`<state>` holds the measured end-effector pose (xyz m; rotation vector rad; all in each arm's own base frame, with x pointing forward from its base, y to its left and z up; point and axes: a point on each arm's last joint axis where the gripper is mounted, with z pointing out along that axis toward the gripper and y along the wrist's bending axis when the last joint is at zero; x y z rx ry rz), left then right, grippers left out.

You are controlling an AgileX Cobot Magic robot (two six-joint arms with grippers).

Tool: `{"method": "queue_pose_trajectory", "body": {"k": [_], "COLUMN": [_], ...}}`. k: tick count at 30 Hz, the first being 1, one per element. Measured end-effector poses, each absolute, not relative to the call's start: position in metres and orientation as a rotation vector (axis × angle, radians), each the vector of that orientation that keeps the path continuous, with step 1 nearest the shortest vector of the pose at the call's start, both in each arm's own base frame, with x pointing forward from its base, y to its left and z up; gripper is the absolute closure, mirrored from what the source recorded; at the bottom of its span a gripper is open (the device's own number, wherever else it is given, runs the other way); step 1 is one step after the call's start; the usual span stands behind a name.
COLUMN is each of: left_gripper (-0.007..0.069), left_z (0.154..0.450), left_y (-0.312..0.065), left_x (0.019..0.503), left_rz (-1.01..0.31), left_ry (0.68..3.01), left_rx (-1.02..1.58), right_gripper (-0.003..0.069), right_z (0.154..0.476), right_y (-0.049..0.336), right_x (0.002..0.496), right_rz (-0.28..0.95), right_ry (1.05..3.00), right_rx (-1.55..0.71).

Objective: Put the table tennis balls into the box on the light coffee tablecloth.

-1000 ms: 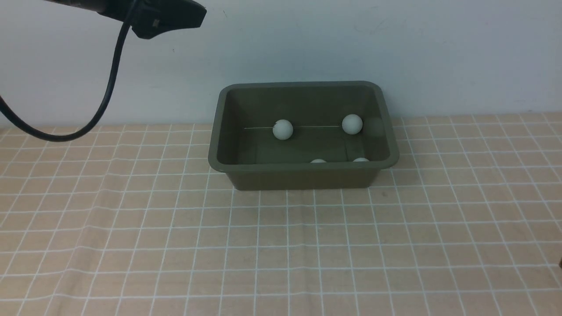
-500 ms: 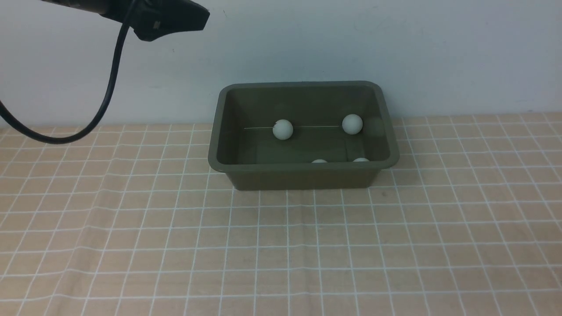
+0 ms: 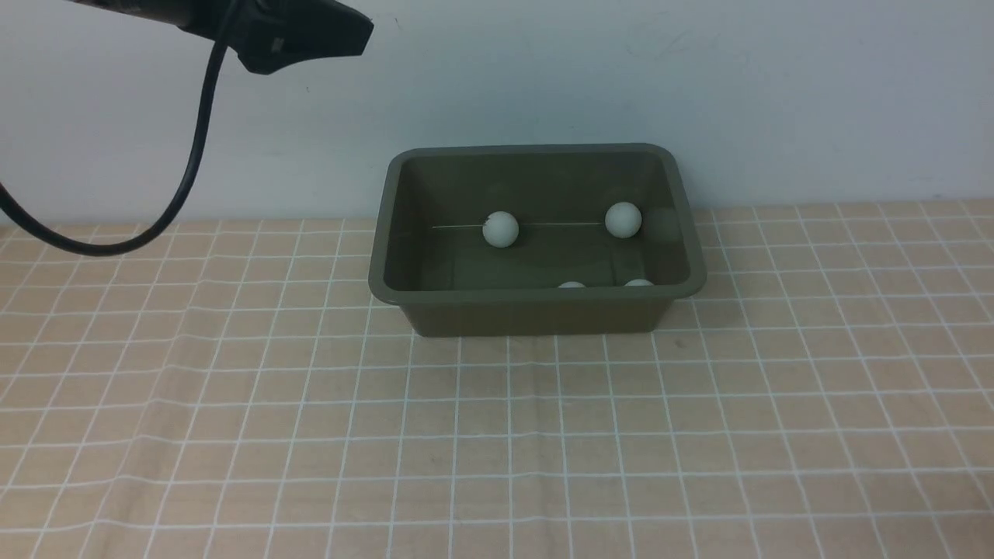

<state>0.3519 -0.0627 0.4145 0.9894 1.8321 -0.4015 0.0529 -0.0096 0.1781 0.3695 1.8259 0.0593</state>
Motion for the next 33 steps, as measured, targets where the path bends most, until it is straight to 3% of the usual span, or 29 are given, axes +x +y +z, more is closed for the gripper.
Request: {"method": "queue_pose_trajectory", "body": {"k": [10, 21, 33], "left_gripper": [0.0073, 0.0073, 0.0073], "left_z": [0.415, 0.438, 0.442], "left_y": [-0.065, -0.081, -0.082], "left_x": [0.350, 0.341, 0.340], "left_rz": [-0.452, -0.791, -0.798], "left_ry": [1.831, 1.622, 1.572], "left_rx": [0.985, 0.885, 0.896], "right_gripper": [0.0384, 0.0384, 0.0384], "right_z": [0.182, 0.183, 0.183], "right_y": [-0.011, -0.012, -0.012], "right_x": [0.053, 0.054, 0.054], "right_rz": [0.004, -0.021, -0.023], "right_ry": [1.749, 1.720, 1.720], "right_rx": [0.317, 0.288, 0.288]}}
